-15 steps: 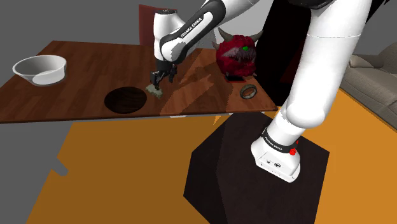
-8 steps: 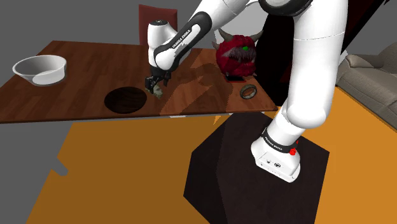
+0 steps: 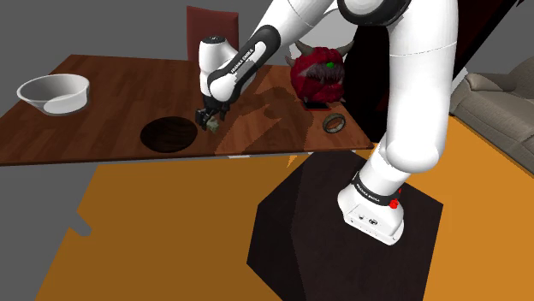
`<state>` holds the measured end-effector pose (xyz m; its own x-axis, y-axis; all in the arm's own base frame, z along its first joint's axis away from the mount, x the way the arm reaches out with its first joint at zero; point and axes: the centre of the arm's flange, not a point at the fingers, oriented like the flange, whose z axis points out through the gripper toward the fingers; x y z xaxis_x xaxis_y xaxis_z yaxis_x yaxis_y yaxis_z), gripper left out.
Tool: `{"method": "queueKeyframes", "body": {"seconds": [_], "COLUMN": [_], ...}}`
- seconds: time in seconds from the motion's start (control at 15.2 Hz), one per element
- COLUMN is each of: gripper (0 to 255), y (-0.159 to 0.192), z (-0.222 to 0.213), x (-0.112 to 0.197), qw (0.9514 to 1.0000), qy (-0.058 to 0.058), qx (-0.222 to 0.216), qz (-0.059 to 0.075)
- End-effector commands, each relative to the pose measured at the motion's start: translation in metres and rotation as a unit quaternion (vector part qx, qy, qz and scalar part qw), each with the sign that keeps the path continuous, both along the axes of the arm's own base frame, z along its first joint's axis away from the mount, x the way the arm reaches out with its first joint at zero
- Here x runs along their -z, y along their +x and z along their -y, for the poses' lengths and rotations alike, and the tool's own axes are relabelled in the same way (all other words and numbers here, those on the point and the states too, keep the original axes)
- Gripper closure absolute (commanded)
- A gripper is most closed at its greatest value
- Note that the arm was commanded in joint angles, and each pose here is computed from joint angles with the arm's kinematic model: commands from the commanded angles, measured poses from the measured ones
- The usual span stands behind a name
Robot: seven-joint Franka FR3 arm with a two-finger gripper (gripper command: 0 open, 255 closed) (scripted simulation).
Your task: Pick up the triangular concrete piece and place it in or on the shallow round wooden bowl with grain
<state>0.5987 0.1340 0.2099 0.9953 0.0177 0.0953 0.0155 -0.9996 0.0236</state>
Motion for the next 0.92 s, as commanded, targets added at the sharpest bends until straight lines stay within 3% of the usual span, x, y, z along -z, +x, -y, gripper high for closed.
{"method": "queueKeyframes", "body": {"seconds": [0.0,0.13,0.2,0.86], "gripper": [0,0,255,255], "y": [0.0001,0.0000,0.0000,0.0000], "z": [-0.0001,-0.0001,-0.0001,-0.0001], "x": [0.0002,0.0001,0.0001,-0.0051], "qw": [1.0000,1.0000,1.0000,1.0000], "qy": [0.000,0.000,0.000,0.000], "qx": [0.000,0.000,0.000,0.000], "qz": [0.000,0.000,0.000,0.000]}}
